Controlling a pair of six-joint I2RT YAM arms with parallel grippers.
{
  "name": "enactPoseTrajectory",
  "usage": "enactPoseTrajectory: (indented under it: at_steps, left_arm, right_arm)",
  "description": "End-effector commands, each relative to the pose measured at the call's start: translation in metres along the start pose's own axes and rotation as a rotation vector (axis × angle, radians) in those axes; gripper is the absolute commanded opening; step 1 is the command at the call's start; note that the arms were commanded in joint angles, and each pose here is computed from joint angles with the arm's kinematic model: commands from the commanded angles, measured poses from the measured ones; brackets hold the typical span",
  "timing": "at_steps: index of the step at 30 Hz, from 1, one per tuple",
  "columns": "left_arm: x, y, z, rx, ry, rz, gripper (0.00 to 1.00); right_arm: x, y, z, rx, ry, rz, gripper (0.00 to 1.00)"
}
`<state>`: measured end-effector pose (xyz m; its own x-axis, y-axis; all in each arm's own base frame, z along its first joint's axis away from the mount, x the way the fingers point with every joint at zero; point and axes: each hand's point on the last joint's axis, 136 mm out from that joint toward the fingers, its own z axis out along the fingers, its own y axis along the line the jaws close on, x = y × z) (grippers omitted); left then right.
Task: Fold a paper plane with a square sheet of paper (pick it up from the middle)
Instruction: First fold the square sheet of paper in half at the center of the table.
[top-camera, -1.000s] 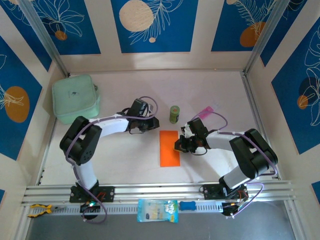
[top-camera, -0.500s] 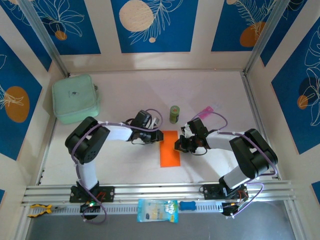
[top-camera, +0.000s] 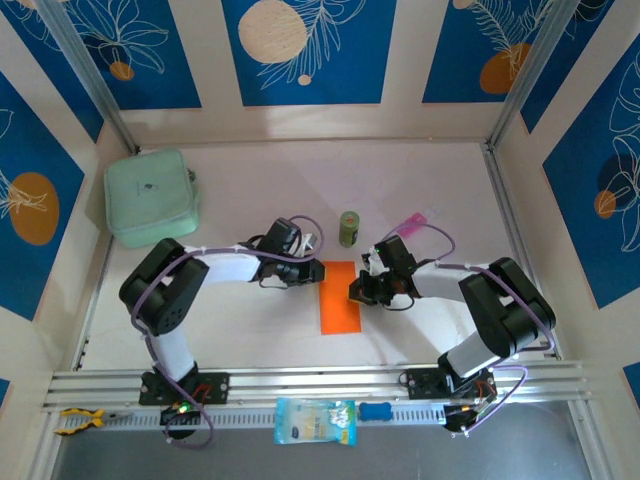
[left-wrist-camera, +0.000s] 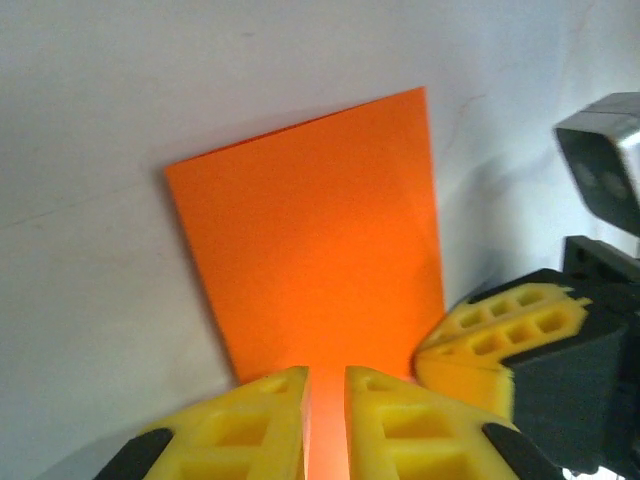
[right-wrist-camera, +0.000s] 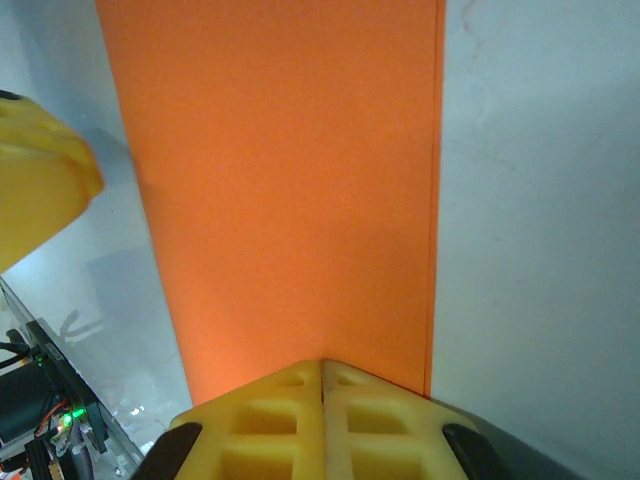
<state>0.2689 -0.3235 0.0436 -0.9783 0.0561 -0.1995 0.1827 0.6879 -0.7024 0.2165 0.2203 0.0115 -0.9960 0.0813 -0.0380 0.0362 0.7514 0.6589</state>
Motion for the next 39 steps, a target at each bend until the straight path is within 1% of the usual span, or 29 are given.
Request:
enactPoseTrajectory:
  at_steps: [1, 4, 8, 13, 16, 19, 25, 30, 33, 39]
  left_arm:
    - [0.007, -0.021, -0.005, 0.074, 0.026, 0.015, 0.17]
    - [0.017, -0.022, 0.002, 0.099, 0.057, 0.01, 0.17]
    - [0.026, -0.009, 0.012, 0.086, 0.076, -0.013, 0.17]
    - [0.04, 0.012, 0.019, 0.042, 0.103, -0.041, 0.16]
    - [0.046, 0.021, 0.02, 0.009, 0.116, -0.031, 0.16]
    - [0.045, 0.017, 0.015, 0.01, 0.114, -0.018, 0.16]
    - [0.033, -0.011, 0.0, 0.055, 0.078, 0.006, 0.16]
    - [0.037, -0.027, 0.001, 0.078, 0.089, 0.026, 0.16]
    - [0.042, -0.024, 0.007, 0.065, 0.104, 0.022, 0.16]
    - [0.055, 0.005, 0.016, -0.02, 0.134, -0.016, 0.16]
  right_arm:
    - [0.034, -0.043, 0.005, 0.164, 0.099, 0.078, 0.0]
    - [0.033, -0.043, 0.005, 0.163, 0.098, 0.076, 0.0]
    - [0.034, -0.042, 0.005, 0.162, 0.1, 0.076, 0.0]
    - [0.034, -0.042, 0.005, 0.161, 0.1, 0.076, 0.0]
    - [0.034, -0.043, 0.005, 0.162, 0.102, 0.076, 0.0]
    - [0.034, -0.043, 0.005, 0.164, 0.101, 0.077, 0.0]
    - [0.034, -0.043, 0.004, 0.165, 0.1, 0.078, 0.0]
    - [0.034, -0.044, 0.005, 0.166, 0.101, 0.079, 0.0]
    - [0.034, -0.044, 0.005, 0.166, 0.1, 0.079, 0.0]
    - [0.034, -0.043, 0.005, 0.164, 0.099, 0.077, 0.0]
